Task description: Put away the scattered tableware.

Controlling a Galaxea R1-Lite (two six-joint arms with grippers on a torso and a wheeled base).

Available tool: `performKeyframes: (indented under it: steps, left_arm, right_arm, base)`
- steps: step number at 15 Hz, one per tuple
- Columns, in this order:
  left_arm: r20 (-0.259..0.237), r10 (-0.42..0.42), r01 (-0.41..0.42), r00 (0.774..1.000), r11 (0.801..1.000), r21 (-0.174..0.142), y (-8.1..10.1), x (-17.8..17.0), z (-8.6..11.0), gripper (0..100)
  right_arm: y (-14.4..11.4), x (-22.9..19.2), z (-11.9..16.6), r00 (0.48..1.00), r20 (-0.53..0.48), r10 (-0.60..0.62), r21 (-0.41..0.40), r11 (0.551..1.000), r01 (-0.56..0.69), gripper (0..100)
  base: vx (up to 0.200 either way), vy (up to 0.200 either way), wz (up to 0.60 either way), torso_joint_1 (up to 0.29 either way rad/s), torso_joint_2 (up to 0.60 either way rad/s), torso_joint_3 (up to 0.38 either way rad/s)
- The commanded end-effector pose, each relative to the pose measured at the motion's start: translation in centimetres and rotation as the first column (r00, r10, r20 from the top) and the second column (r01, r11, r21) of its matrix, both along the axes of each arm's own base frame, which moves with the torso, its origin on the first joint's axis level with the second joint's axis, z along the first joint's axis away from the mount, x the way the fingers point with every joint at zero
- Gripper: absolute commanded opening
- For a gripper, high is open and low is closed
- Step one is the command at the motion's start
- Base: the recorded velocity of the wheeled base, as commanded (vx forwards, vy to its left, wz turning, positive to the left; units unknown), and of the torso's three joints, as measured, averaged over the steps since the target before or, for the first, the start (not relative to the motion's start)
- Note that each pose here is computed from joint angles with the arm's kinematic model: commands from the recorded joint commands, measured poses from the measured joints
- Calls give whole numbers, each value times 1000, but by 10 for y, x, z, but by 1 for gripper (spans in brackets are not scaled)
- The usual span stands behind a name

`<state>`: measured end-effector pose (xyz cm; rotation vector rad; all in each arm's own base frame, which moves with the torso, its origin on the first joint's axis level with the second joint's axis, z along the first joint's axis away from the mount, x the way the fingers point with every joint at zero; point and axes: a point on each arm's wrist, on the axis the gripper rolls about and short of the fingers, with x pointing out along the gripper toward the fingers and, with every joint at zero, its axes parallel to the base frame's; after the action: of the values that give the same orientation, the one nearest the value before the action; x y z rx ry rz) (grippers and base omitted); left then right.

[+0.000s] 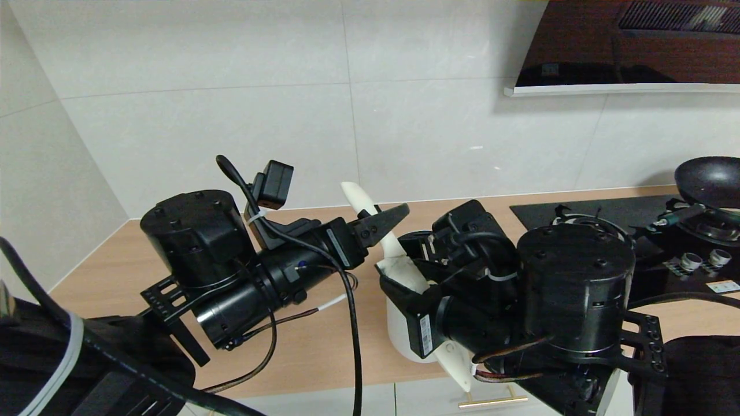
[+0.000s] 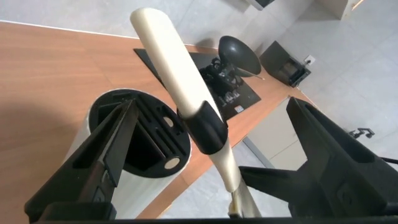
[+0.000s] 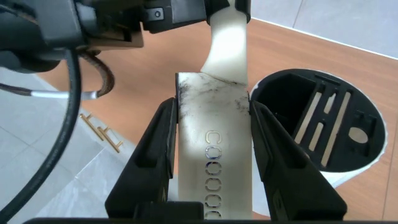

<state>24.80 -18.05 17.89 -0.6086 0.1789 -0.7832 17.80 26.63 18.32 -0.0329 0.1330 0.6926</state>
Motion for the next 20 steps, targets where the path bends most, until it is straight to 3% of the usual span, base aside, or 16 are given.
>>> performKeyframes:
  steps: [1,2,14,15,20]
  left_arm:
    - [1,-1,1,1000,1000,0,0,0,0,100]
    - [1,-1,1,1000,1000,0,0,0,0,0]
    - [11,-4,4,1000,1000,-7,0,-2,3,0]
    - [21,-9,9,1000,1000,-14,0,-5,7,0]
    - [88,-12,17,996,998,-60,8,-18,31,0]
  right_arm:
    - [0,0,0,1000,-1,0,-1,1000,0,0]
    - [0,0,0,1000,0,0,1,1000,0,0]
    - [1,0,2,1000,20,-4,29,1000,4,0]
    - [1,1,1,1000,18,-4,25,1000,4,100]
    - [-5,-3,5,1000,31,-4,37,999,3,100]
  base:
    - [0,0,0,0,0,0]
    - [0,0,0,0,0,0]
    - [0,0,0,0,0,0]
    - [0,0,0,0,0,0]
    - [0,0,0,0,0,0]
